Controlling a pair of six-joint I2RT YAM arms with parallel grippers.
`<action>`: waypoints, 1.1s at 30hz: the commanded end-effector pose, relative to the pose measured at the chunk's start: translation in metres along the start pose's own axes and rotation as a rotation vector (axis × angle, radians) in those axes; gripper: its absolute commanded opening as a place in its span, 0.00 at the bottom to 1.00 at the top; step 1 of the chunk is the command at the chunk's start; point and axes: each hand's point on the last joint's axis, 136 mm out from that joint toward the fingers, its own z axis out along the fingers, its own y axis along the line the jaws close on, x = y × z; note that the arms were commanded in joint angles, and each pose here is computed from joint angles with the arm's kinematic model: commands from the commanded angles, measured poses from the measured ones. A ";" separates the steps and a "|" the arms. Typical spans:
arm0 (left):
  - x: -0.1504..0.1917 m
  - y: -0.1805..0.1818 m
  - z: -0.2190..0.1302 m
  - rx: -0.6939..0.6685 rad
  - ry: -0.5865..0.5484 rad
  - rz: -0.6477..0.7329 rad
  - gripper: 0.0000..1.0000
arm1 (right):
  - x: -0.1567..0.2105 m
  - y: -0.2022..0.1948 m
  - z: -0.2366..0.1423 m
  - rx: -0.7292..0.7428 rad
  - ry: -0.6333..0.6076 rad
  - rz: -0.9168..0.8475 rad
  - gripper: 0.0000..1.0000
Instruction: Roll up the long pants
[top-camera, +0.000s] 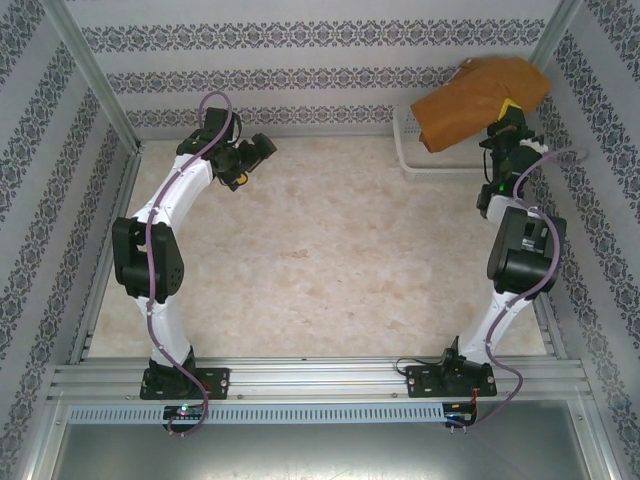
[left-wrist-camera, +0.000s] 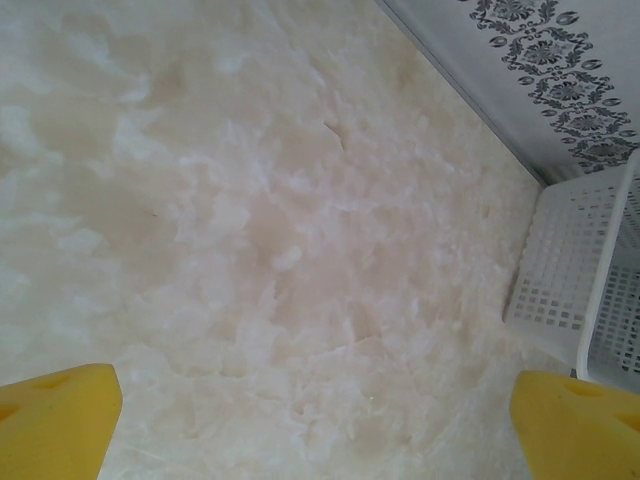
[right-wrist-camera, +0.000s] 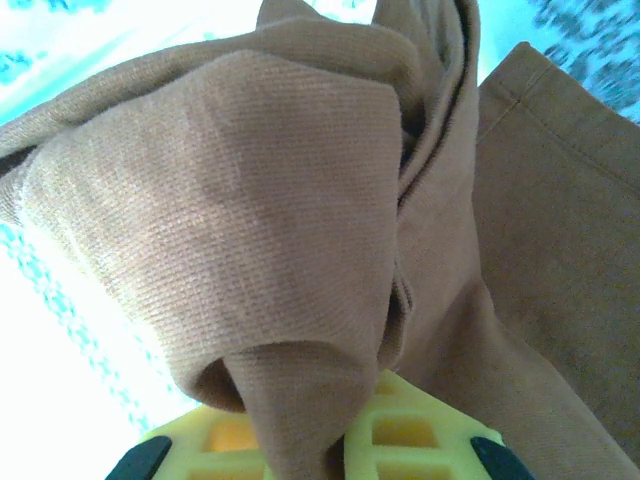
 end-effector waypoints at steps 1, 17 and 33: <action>-0.007 -0.004 -0.003 0.029 0.012 -0.009 1.00 | 0.028 0.094 -0.023 -0.273 -0.001 0.017 0.00; -0.001 -0.004 -0.006 0.071 0.056 -0.061 1.00 | 0.039 0.092 -0.041 -0.155 -0.251 -0.021 0.01; -0.010 0.014 0.020 0.031 0.095 -0.106 1.00 | -0.004 0.007 0.015 -0.067 -0.373 0.006 0.00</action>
